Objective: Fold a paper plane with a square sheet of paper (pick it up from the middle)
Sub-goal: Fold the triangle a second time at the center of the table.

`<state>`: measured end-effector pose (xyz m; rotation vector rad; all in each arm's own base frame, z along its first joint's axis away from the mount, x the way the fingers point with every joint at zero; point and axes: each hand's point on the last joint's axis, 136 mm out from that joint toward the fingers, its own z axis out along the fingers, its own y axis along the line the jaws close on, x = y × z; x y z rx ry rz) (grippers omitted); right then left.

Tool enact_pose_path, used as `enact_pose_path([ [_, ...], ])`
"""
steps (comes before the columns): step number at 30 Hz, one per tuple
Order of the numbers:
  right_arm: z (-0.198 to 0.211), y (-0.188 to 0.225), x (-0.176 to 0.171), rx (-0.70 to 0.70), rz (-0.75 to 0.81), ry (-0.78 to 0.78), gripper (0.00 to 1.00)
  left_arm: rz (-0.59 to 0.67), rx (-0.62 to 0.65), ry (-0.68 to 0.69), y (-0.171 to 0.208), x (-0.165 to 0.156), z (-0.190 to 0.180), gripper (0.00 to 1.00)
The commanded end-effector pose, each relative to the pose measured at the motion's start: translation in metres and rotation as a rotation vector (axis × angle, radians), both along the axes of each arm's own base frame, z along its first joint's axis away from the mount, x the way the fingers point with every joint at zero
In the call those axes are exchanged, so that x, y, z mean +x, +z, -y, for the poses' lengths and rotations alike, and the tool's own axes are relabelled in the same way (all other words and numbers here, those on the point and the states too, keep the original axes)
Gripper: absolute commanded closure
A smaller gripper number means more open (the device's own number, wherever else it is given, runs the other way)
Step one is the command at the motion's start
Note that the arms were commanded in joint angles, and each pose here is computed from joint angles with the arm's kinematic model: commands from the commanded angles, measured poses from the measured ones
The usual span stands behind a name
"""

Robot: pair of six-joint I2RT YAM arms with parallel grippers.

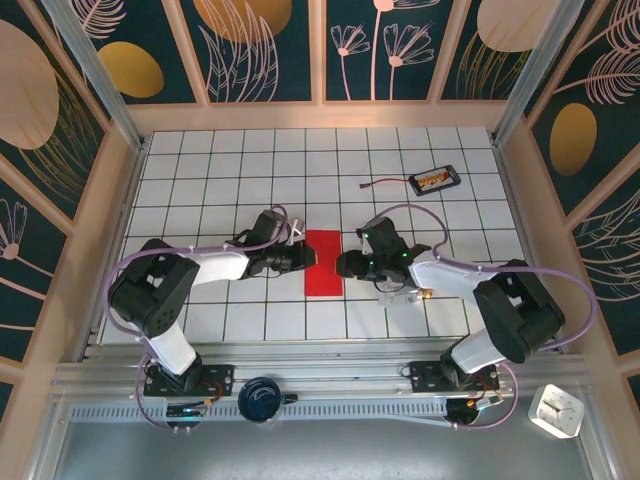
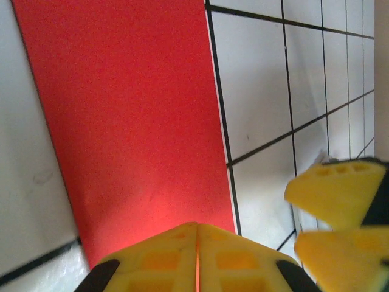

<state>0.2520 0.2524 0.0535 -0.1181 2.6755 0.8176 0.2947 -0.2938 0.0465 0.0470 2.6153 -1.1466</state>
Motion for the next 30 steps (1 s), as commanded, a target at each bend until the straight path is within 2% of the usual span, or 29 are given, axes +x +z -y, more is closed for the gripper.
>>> enact_pose_path([
  [1,-0.002,-0.005,-0.007,-0.007,-0.015,-0.026,0.44,-0.019,0.063,0.009,-0.019,0.003,-0.01,0.95],
  [17,-0.018,-0.021,-0.029,0.083,-0.133,-0.053,0.44,-0.08,0.116,-0.021,-0.054,-0.01,-0.02,0.99],
  [30,-0.024,-0.032,-0.045,0.125,-0.201,-0.06,0.49,-0.093,0.13,-0.025,-0.061,-0.015,-0.023,0.99],
])
